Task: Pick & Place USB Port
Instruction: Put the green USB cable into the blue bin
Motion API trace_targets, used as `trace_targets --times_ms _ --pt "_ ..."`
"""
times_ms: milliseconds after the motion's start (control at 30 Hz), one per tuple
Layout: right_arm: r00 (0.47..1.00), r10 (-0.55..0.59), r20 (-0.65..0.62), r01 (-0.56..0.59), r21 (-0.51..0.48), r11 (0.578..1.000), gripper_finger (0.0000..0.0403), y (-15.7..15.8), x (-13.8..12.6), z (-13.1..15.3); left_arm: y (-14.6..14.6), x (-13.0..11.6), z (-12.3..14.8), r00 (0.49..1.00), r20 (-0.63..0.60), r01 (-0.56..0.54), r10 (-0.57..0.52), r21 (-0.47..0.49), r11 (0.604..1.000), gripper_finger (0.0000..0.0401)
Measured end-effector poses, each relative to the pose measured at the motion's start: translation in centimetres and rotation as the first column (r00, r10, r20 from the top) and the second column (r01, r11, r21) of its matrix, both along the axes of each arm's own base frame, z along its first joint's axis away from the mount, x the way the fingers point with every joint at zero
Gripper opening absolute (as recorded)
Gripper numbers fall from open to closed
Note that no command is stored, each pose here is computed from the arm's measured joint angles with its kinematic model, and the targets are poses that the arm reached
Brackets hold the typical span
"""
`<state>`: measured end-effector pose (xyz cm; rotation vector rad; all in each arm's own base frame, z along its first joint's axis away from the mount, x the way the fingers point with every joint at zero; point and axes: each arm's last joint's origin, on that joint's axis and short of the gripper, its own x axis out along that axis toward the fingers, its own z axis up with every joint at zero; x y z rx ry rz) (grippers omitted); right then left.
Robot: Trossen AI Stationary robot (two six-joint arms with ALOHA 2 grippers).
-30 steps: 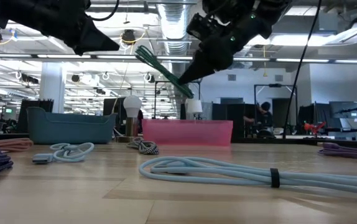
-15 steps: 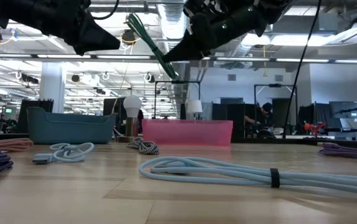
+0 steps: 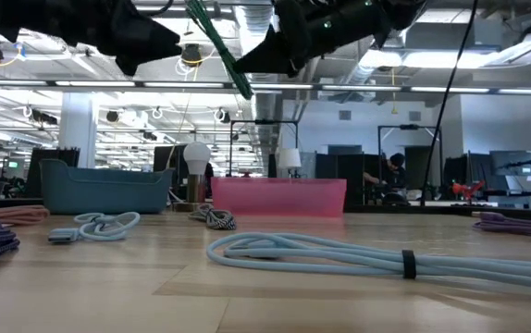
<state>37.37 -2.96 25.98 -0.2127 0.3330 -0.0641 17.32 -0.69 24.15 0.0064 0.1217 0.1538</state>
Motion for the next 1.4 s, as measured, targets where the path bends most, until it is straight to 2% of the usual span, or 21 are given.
trace_targets --times_ms 233,367,600,767,1033,1167,1400 --pt "1.000 0.002 0.010 -0.002 0.010 1.000 0.0000 0.2 0.1 0.4 0.0 0.0 0.4 0.999 0.043 0.002 -0.002 -0.003 1.000 0.0144" --pt "0.999 0.009 -0.034 -0.008 0.018 1.000 0.0000 0.5 0.9 -1.2 0.0 0.1 0.7 0.998 0.069 0.002 -0.002 -0.005 1.000 0.0144" --pt "0.997 0.021 -0.070 -0.020 0.026 0.999 0.0000 0.8 4.0 -2.9 -0.2 0.5 0.5 0.997 0.071 0.038 -0.037 -0.011 0.999 0.0144" --pt "0.998 0.047 -0.044 -0.046 0.020 0.999 0.0000 0.8 4.9 -1.9 -0.3 1.0 0.0 0.998 0.045 0.048 -0.047 -0.021 0.999 0.0143" --pt "0.998 0.046 -0.044 -0.045 0.017 0.999 0.0000 0.7 4.7 -1.5 -0.4 1.2 -0.2 0.998 0.037 0.048 -0.047 -0.018 0.999 0.0141" --pt "0.998 0.048 -0.045 -0.047 0.018 0.999 0.0000 0.7 4.7 -1.5 -0.4 1.2 -0.1 0.998 0.040 0.045 -0.045 -0.017 0.999 0.0120" --pt "0.997 0.055 -0.046 -0.055 0.009 0.998 0.0000 0.7 4.7 -1.5 -0.3 1.2 -0.1 0.998 0.042 0.040 -0.040 -0.015 0.999 0.0038"
